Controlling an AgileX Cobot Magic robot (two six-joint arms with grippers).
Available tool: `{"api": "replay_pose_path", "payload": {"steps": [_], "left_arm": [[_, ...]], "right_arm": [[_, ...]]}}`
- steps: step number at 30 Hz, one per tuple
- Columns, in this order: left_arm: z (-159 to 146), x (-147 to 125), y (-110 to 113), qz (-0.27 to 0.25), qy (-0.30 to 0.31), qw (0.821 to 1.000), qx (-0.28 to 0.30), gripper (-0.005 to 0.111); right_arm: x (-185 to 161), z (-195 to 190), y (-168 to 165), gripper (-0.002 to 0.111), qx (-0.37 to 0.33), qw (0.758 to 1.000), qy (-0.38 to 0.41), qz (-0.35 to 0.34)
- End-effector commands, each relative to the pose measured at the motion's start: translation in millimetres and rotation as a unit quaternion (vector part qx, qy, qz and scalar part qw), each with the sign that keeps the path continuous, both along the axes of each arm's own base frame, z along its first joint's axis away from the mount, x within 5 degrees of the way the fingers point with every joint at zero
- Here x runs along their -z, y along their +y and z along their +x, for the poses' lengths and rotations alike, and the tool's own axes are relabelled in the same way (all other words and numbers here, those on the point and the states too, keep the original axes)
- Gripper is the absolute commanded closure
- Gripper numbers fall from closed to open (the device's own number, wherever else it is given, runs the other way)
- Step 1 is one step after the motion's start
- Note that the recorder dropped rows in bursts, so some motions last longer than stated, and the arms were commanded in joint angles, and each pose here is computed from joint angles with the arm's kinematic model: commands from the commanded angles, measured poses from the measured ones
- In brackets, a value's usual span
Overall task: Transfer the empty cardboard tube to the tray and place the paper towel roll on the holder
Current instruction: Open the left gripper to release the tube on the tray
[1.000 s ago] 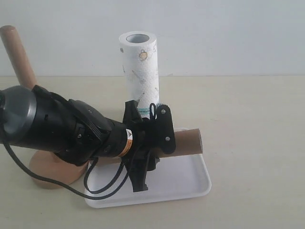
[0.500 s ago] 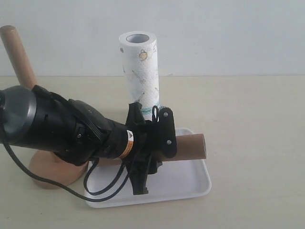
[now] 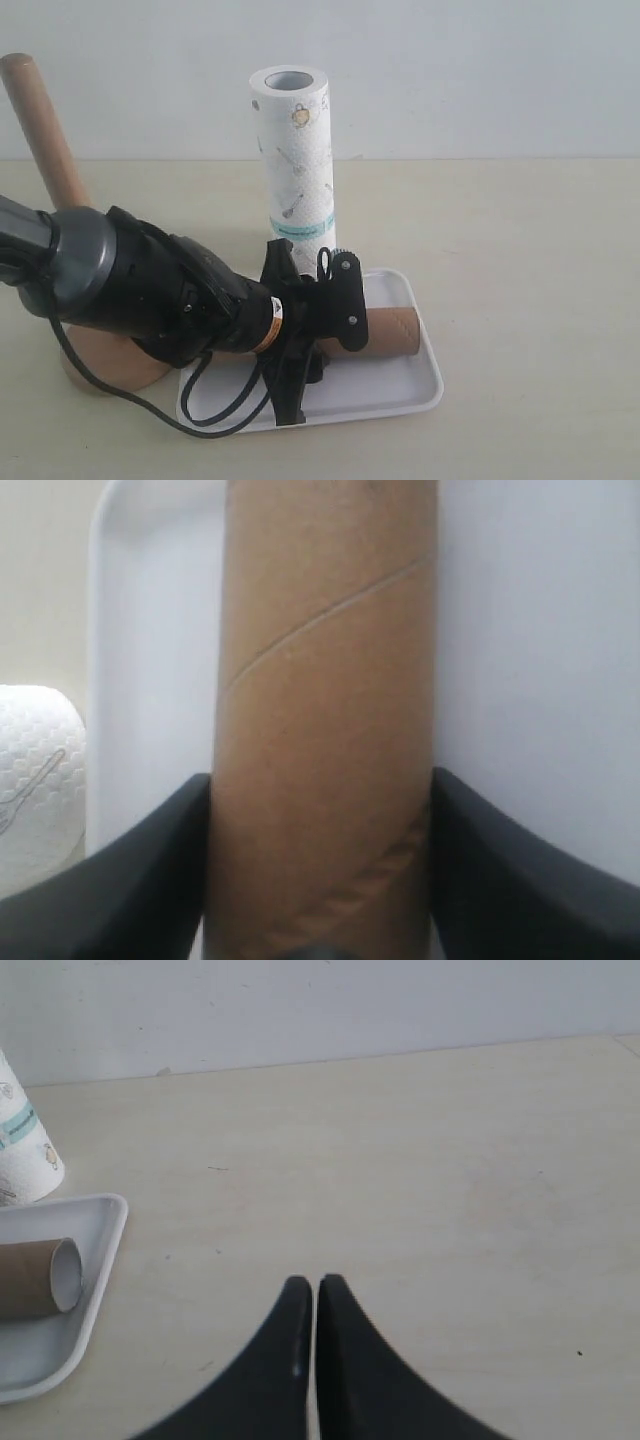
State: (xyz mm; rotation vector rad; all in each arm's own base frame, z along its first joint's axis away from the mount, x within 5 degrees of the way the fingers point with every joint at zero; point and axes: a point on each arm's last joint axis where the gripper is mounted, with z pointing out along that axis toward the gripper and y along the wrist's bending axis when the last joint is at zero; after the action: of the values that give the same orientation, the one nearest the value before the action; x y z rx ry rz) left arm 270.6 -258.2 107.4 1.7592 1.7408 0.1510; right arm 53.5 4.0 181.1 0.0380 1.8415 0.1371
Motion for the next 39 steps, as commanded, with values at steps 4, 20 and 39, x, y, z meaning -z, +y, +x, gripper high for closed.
{"api": "replay_pose_path", "payload": {"steps": [4, 20, 39], "left_arm": [[0, 3, 1, 0.000, 0.002, 1.000, -0.018, 0.102], [-3, -34, -3, -0.049, -0.014, 0.999, -0.001, 0.035], [-45, -166, 5, -0.296, 0.025, 0.955, 0.004, 0.092]], "right_arm": [[-1, 0, 0, 0.107, 0.001, 1.000, -0.005, 0.000], [-1, 0, 0, 0.107, 0.001, 1.000, -0.005, 0.000], [-1, 0, 0, 0.107, 0.001, 1.000, -0.006, 0.000]]}}
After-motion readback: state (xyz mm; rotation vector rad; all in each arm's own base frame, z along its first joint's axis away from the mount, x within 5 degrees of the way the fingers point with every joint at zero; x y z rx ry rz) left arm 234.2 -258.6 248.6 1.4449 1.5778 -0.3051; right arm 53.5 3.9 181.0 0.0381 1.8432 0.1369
